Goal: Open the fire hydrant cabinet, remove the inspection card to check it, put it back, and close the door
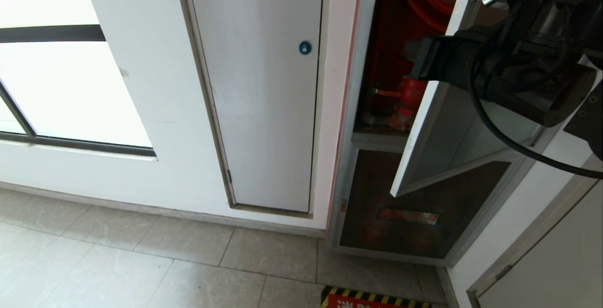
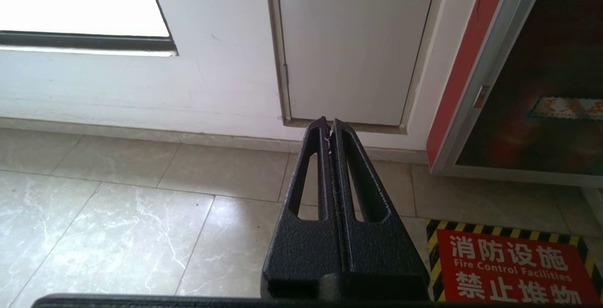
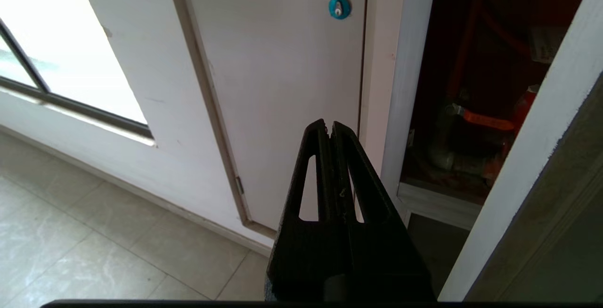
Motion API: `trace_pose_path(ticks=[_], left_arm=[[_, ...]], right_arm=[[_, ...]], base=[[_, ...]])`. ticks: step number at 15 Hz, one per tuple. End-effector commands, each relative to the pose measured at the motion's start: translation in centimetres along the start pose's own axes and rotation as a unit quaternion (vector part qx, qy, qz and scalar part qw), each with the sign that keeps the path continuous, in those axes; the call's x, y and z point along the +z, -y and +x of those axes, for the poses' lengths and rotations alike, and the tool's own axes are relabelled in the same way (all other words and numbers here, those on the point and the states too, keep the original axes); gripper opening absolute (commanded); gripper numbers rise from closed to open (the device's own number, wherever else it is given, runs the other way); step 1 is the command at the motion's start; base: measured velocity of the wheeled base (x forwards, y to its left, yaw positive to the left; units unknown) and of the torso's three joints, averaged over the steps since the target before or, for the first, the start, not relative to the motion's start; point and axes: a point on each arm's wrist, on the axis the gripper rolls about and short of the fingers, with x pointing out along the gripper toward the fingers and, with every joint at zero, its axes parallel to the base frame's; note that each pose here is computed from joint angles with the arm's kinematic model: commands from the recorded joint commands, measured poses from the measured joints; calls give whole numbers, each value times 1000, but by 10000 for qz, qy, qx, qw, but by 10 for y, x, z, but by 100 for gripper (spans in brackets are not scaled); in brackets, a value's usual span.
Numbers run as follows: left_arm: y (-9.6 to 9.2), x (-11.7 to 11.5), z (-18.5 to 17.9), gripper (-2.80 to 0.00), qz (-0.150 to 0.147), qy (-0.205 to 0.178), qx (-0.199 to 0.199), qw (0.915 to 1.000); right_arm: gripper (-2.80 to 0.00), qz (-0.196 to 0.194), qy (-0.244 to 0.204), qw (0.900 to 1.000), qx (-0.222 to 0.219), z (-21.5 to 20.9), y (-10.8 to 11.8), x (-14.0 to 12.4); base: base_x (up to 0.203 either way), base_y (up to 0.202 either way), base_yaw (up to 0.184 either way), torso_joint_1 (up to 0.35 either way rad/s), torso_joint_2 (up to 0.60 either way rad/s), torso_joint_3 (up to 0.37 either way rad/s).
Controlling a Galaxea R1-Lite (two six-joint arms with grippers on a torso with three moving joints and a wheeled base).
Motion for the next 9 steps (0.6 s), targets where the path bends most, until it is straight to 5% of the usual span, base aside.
trace_pose_path(ticks=[1, 9], left_arm=[[0, 0, 0, -280, 0, -5, 1, 10000], [0, 0, 0, -280, 0, -5, 1, 10000]], right_arm=[[-280, -22, -73, 9999, -131, 13, -1, -9], [-280, -46, -119, 9981, -606, 37, -2, -20]], base=[[0, 0, 0, 0, 0, 0], [0, 0, 0, 0, 0, 0]])
